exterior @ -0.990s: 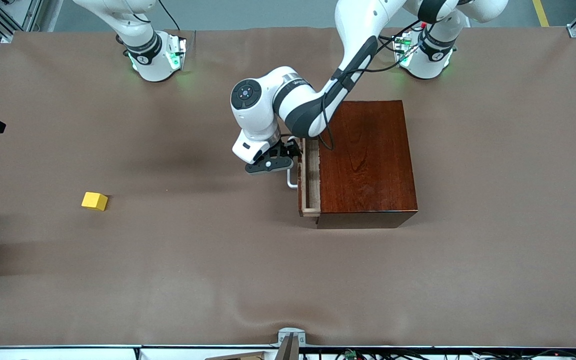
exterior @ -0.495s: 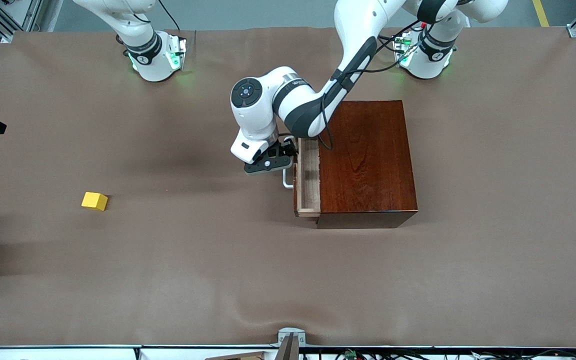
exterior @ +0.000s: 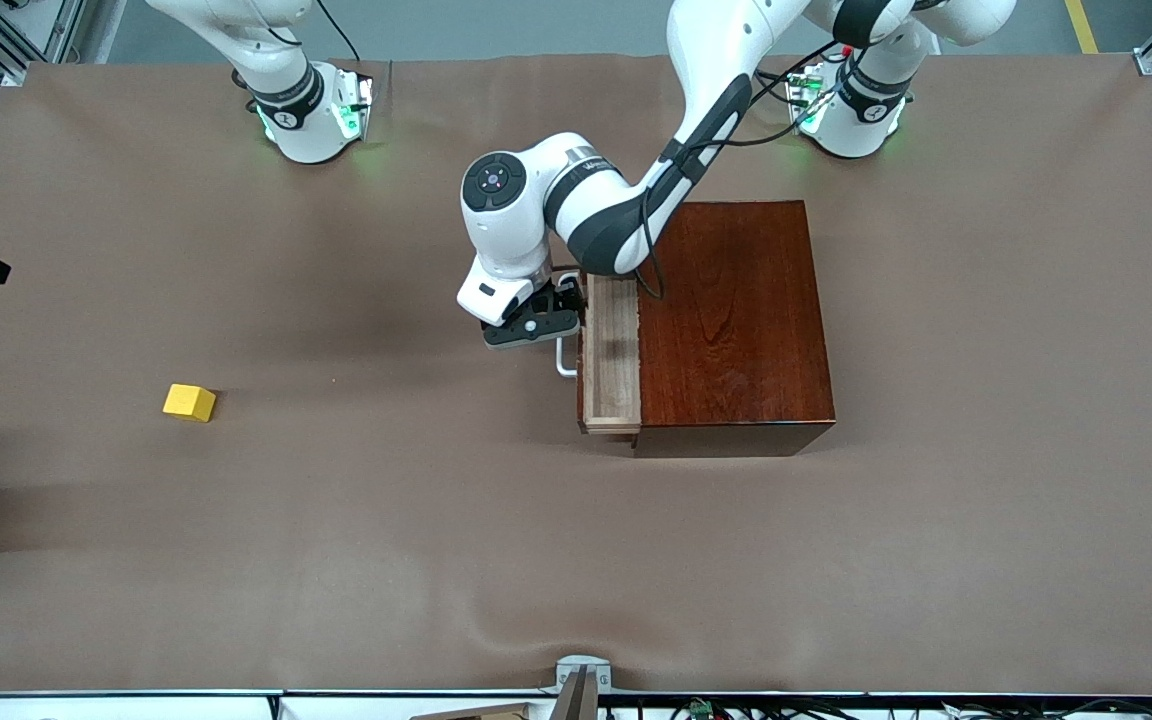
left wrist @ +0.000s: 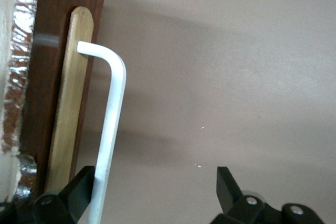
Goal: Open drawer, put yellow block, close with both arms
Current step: 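Pull the drawer open by its handle with the left gripper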
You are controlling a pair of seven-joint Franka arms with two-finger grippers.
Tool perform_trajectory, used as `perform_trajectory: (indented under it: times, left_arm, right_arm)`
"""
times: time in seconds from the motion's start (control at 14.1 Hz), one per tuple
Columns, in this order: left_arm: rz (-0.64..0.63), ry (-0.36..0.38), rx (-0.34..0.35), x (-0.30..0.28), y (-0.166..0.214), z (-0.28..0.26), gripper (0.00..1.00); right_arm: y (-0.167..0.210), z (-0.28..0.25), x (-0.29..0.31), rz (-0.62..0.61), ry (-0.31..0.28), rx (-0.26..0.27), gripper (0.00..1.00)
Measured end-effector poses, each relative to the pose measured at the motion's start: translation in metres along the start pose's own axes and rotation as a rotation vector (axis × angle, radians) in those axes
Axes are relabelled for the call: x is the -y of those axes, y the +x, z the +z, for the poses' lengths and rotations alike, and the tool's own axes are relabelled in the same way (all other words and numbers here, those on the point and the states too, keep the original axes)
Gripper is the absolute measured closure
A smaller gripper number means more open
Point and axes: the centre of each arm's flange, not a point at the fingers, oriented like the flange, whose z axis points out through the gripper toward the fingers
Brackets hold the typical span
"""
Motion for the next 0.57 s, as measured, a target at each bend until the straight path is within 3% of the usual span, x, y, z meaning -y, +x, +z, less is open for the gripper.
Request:
perform_trajectory:
  times: [0.28, 0.57]
  left_arm:
    - [-0.019, -0.015, -0.004, -0.004, -0.001, 0.0, 0.0]
    - [-0.028, -0.035, -0.009, -0.009, -0.002, -0.001, 0.0]
  right_arm:
    - [0.009, 0.01, -0.003, 0.004, -0.002, -0.008, 0.0]
    - [0.019, 0.03, -0.007, 0.009, 0.0, 0.022, 0.0]
